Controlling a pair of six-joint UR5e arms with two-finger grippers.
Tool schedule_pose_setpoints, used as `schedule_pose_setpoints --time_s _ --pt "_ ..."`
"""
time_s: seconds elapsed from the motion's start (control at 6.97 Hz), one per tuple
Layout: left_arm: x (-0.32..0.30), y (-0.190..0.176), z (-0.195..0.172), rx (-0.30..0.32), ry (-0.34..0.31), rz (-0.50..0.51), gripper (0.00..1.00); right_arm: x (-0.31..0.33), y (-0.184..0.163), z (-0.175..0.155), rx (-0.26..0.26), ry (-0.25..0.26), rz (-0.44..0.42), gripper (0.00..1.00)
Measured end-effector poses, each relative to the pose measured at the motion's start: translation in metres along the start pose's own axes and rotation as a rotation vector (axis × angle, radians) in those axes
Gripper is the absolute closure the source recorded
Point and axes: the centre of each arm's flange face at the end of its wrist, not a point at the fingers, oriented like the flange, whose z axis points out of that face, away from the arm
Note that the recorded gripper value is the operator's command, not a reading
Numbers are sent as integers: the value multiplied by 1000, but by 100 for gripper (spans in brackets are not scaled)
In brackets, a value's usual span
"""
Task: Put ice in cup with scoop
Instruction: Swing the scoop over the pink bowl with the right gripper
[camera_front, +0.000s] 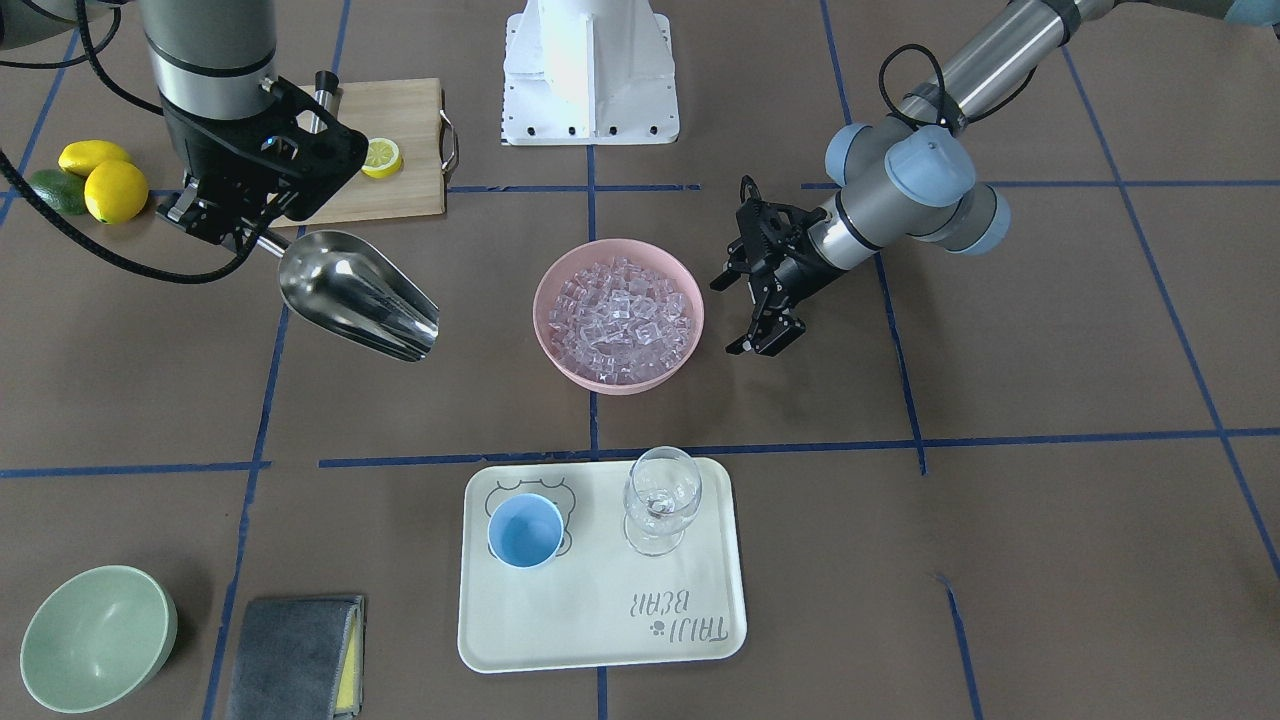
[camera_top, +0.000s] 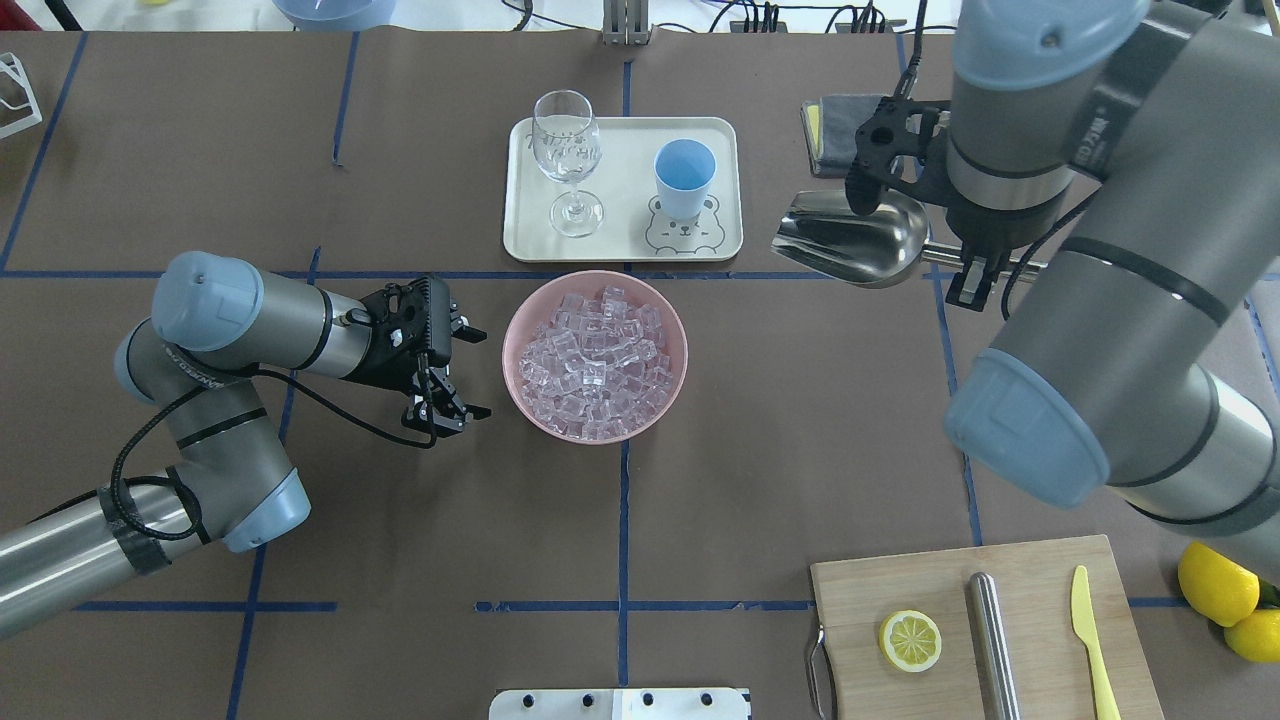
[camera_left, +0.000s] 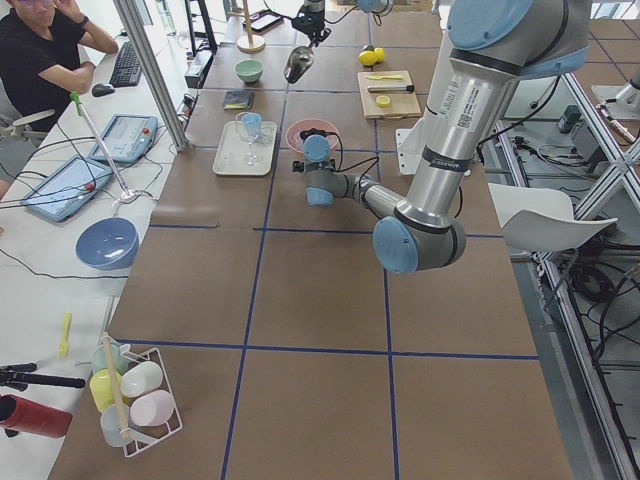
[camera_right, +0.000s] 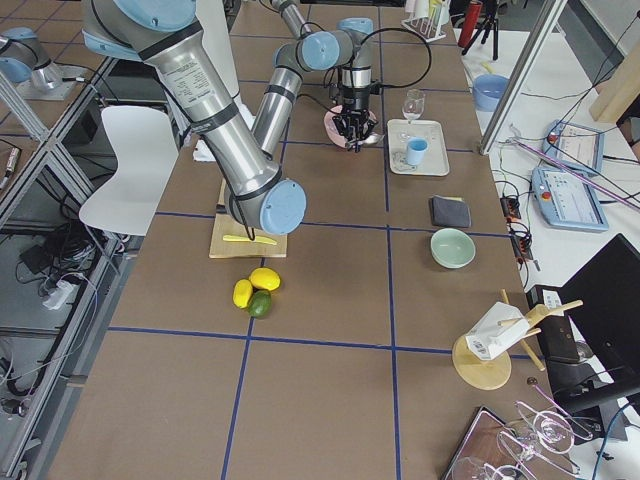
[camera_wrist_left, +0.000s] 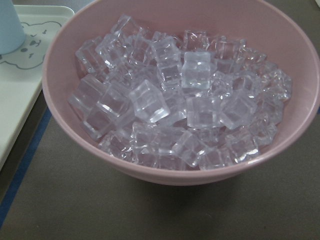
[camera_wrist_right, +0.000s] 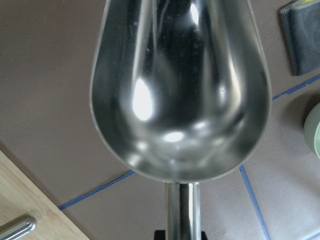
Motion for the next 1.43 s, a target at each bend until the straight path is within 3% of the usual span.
schedule_pose_setpoints --time_s 0.29,0.86,1.15,1.43 --pt "-2 -5 5 2 3 -1 0 -17 -32 -12 -63 20 -77 100" --pt "5 -11 5 11 86 -9 0 -38 -53 -21 -76 48 -178 100" --pt "6 -12 6 13 97 -14 0 -46 -72 -29 -97 63 -198 100" --pt "6 -15 6 16 98 -20 0 -65 -103 -38 -165 102 -238 100"
